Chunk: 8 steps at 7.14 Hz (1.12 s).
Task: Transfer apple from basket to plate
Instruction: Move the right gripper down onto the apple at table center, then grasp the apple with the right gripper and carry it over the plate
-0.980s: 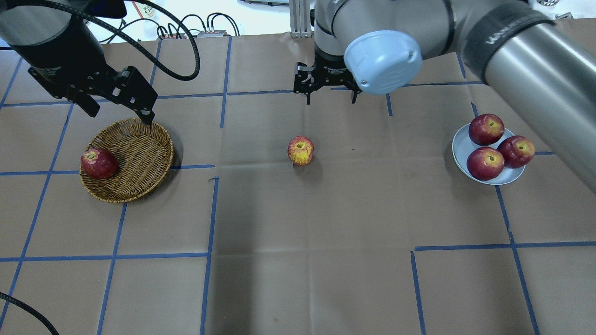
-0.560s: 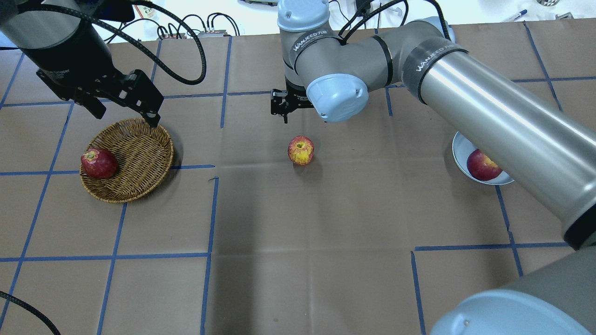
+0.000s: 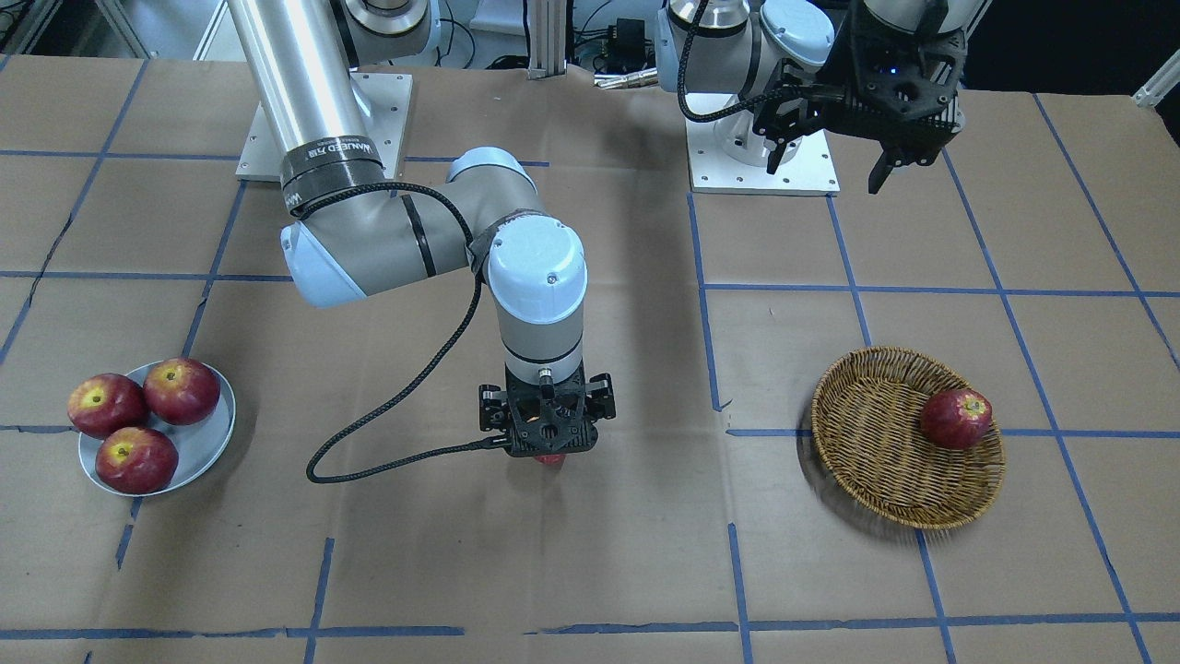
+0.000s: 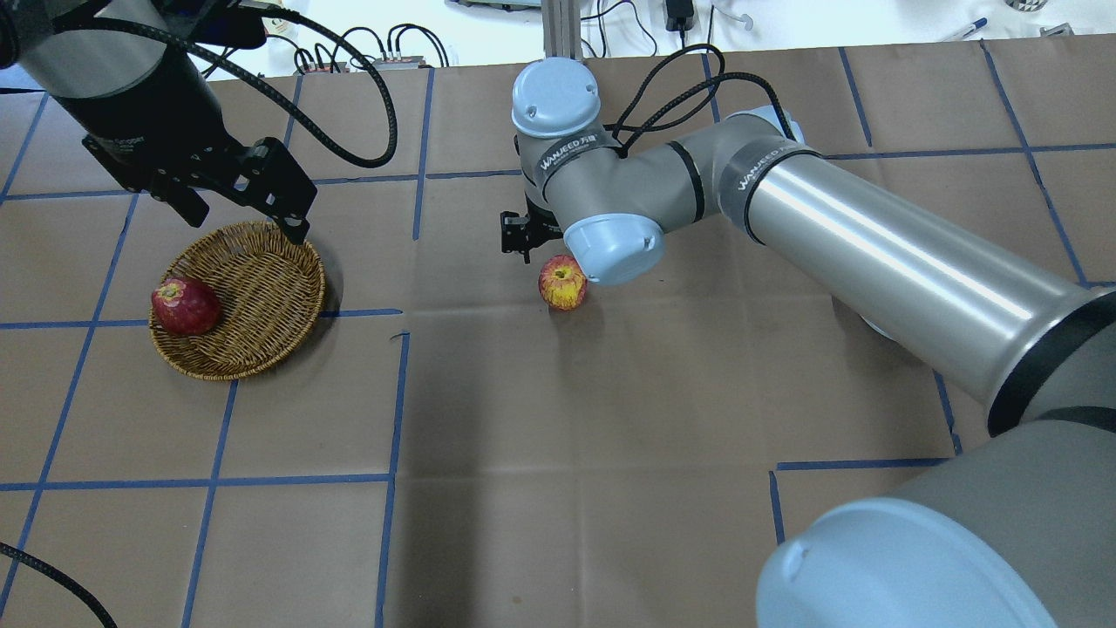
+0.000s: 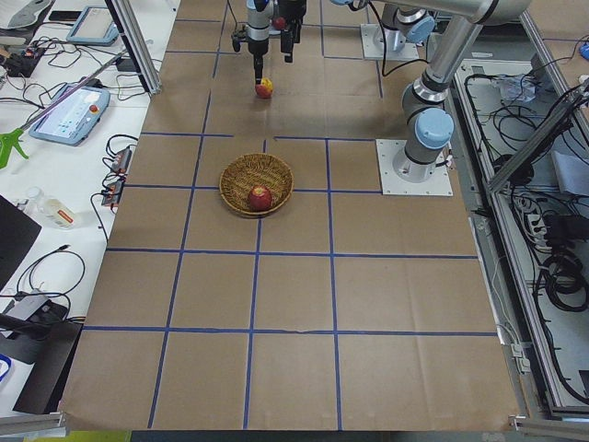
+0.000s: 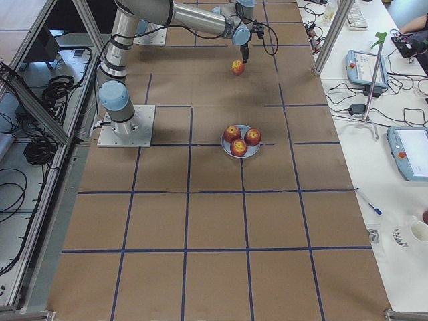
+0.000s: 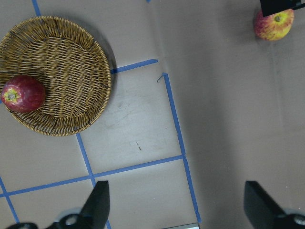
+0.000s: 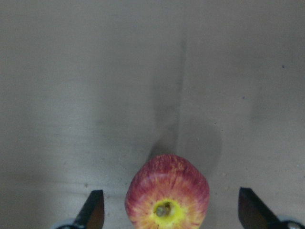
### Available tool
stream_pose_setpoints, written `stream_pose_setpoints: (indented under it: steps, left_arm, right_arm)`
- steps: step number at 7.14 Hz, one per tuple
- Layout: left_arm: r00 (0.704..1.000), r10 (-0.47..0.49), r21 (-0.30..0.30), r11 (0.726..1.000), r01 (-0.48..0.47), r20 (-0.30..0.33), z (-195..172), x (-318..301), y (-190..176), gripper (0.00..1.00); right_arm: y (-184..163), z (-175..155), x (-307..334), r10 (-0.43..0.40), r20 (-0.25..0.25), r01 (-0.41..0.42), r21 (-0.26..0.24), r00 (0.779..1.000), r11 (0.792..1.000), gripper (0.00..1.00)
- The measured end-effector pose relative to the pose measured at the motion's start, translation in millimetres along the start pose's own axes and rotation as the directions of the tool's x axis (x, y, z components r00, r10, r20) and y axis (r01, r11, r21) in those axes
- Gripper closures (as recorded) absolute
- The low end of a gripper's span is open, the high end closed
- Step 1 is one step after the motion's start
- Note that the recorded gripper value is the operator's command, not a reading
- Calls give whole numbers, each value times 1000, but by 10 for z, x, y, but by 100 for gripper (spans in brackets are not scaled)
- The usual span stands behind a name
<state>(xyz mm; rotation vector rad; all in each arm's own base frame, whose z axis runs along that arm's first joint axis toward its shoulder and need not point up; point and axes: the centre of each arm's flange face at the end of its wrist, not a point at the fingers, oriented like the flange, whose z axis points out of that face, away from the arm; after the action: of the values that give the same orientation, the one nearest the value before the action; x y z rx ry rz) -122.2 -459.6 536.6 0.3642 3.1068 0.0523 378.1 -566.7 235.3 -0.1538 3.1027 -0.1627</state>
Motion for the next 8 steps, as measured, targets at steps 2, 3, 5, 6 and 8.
stream_pose_setpoints:
  steps: [2,3,5,6,8]
  left_arm:
    - [1000,1,-3,1000,-1,-1,13,1,-2,1]
    - [1000,1,-3,1000,-1,-1,18,2,-2,1]
    - [1000,0,-12,1000,0,-3,62,6,13,1]
    - [1000,0,-15,1000,0,-3,78,15,55,1]
    - [1000,-1,-11,1000,1,-3,69,25,110,1]
  right_arm:
    - [158,321,45,-7,4,7,17,1000,1000,0]
    - [189,420,53,-3,5,3,15,1000,1000,10]
    - [164,443,47,6,8,-7,29,1000,1000,32]
    - [130,406,38,9,11,-9,42,1000,999,37]
    - [62,323,24,9,15,-10,62,1000,998,40]
